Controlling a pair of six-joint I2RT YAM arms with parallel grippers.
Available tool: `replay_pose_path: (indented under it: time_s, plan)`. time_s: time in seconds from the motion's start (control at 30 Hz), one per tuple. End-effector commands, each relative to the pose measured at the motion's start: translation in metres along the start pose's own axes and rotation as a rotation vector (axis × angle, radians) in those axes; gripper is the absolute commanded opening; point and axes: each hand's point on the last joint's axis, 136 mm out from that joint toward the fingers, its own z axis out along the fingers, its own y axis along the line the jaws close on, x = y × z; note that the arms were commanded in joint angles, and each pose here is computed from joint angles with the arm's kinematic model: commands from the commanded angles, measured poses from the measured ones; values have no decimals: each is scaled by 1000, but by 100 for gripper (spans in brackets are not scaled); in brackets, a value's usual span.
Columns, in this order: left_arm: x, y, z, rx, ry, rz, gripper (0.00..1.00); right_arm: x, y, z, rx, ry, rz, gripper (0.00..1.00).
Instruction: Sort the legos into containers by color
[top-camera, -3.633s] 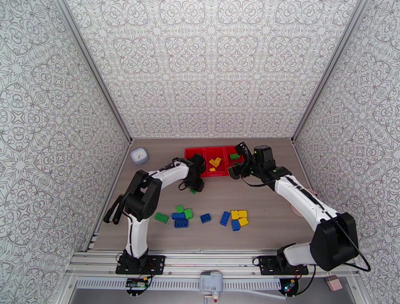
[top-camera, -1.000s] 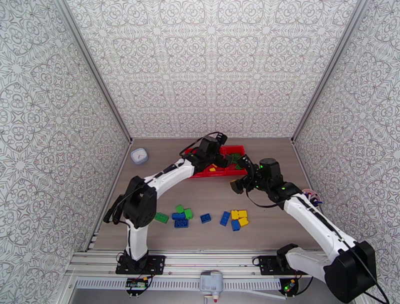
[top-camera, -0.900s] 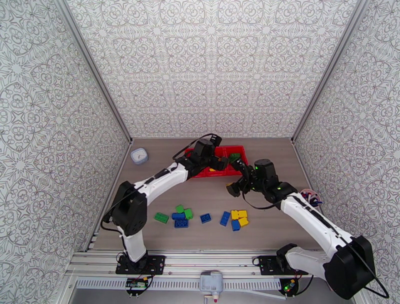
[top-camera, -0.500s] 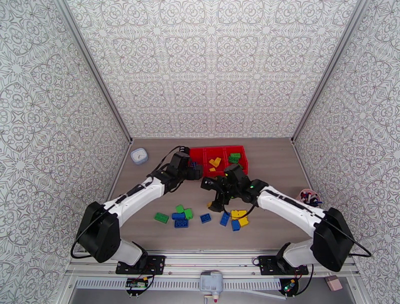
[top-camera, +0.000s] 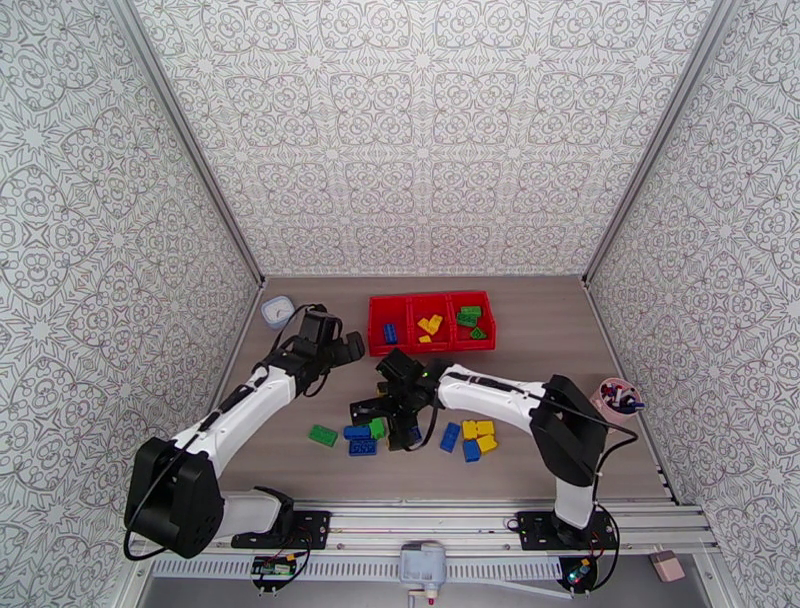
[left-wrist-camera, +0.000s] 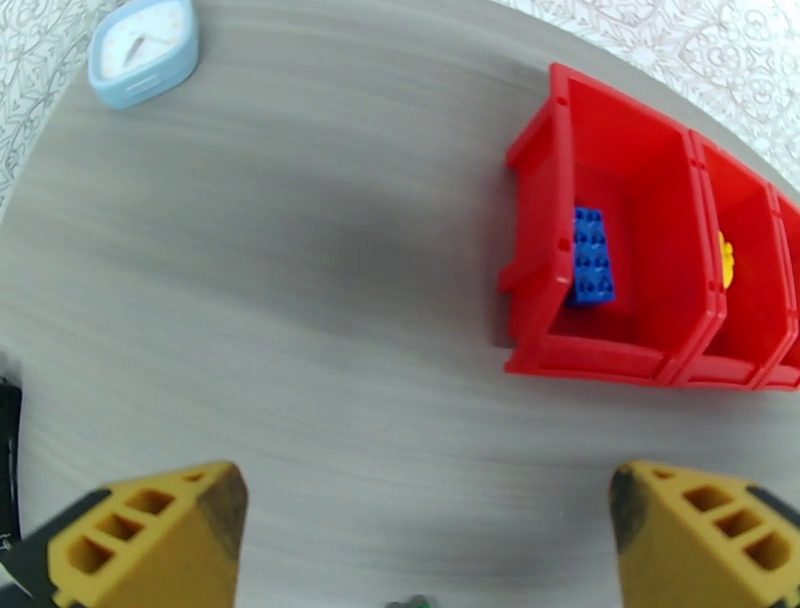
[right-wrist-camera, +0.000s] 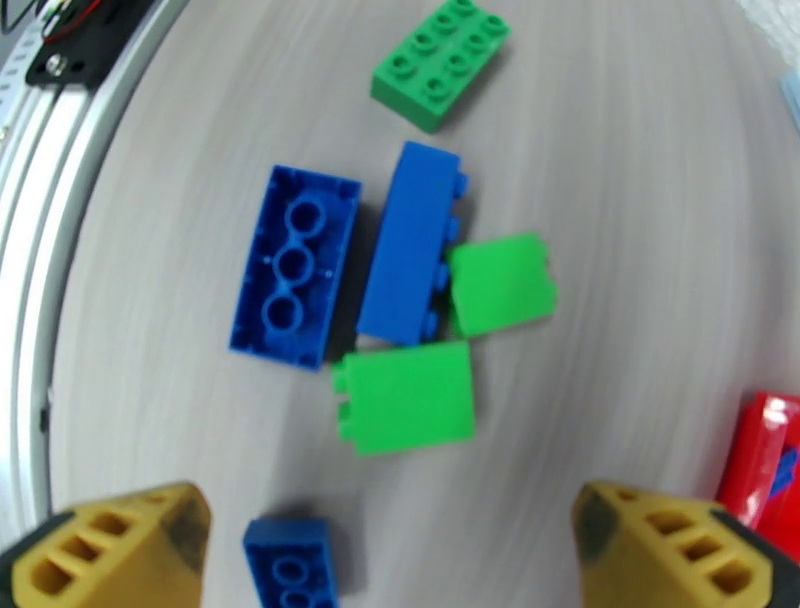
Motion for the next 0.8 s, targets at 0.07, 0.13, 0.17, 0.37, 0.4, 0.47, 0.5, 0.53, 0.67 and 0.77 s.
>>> replay_pose_path:
  time_s: [0.07, 0.13, 0.17, 0.37, 0.4, 0.47, 0.5, 0.53, 0.67, 0.77]
  plan:
    - [7, 7, -2, 6, 28, -23, 100, -7, 2, 16, -48, 52, -68, 99]
    - [8, 7, -1, 10, 31, -24, 100, -9, 3, 22, -66, 59, -73, 99]
    - [8, 7, -1, 11, 32, -25, 99, -10, 3, 25, -72, 61, -74, 99]
    - [8, 9, -1, 14, 31, -25, 100, -8, 5, 39, -106, 89, -77, 94]
    - [8, 9, 0, 15, 30, -26, 100, -7, 5, 41, -109, 92, -76, 92]
    - [8, 9, 0, 17, 31, -26, 100, -6, 5, 44, -121, 95, -73, 88]
    - [8, 8, 0, 18, 30, -26, 100, -7, 5, 46, -128, 95, -72, 86]
    - [9, 8, 0, 20, 33, -26, 100, -7, 5, 47, -134, 95, -70, 83]
    - [9, 9, 0, 18, 33, -25, 99, -5, 7, 51, -153, 107, -67, 74]
    - [8, 8, -1, 20, 31, -23, 100, -4, 7, 52, -154, 115, -65, 67]
